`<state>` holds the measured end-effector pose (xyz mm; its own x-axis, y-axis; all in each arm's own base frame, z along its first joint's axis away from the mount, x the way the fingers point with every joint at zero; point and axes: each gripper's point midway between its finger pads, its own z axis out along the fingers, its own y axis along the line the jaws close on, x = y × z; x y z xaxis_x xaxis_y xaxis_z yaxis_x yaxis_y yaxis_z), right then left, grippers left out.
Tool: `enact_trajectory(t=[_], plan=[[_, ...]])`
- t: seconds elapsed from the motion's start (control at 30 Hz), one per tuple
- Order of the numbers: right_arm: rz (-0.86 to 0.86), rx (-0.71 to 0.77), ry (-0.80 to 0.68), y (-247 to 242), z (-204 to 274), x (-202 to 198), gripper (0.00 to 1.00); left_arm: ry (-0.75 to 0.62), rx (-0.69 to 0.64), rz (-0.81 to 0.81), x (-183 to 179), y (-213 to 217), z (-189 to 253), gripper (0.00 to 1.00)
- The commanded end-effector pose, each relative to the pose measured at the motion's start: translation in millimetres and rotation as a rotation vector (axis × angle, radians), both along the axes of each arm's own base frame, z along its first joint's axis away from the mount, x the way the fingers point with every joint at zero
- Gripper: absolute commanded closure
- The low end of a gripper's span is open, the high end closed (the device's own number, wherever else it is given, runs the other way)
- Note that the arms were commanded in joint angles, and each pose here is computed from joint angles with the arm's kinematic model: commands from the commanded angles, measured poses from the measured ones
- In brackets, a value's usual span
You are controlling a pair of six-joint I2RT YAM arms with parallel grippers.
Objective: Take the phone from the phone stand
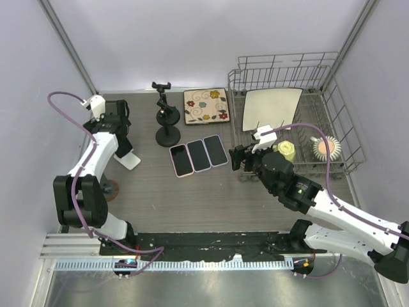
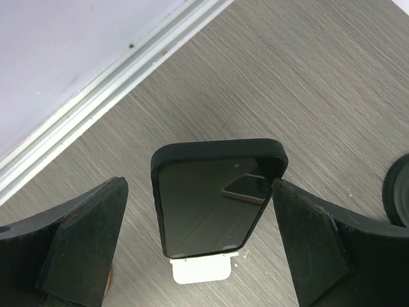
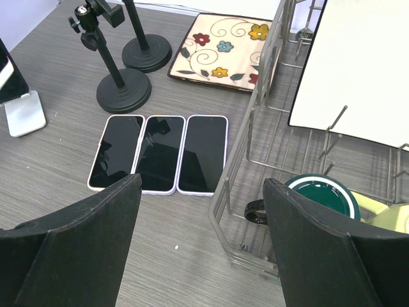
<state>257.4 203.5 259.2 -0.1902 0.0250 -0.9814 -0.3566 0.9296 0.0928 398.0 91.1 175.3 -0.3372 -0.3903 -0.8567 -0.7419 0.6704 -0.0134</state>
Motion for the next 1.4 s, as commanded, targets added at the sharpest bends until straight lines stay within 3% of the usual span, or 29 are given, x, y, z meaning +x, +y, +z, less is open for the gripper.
enact_trajectory(t=[0.0,0.3,1.0,1.1,1.23,1.37], plan=[[-0.011,0.038,-0.048,1.4,26.7,3.5,0.18,-0.098,-0.06,-0.017,8.7,-7.1,8.6,0.0],[-0.005,0.036,-0.044,4.7,26.0,4.7,0.18,-0.175,-0.068,-0.033,1.7,-9.4,25.0,0.0],[-0.01,0.039,-0.047,1.6,25.9,3.6,0.18,-0.1,-0.056,0.055,-4.5,0.1,-10.9,0.0],[-0.005,0.037,-0.044,2.9,24.6,3.3,0.18,-0.114,-0.045,0.051,-7.0,1.1,-2.6,0.11],[0.001,0.042,-0.044,4.4,25.1,3.2,0.18,-0.129,-0.031,0.044,-13.1,2.4,13.6,0.36],[0.003,0.047,-0.044,4.9,26.3,2.8,0.18,-0.167,-0.018,0.016,-18.1,1.6,37.3,0.54]])
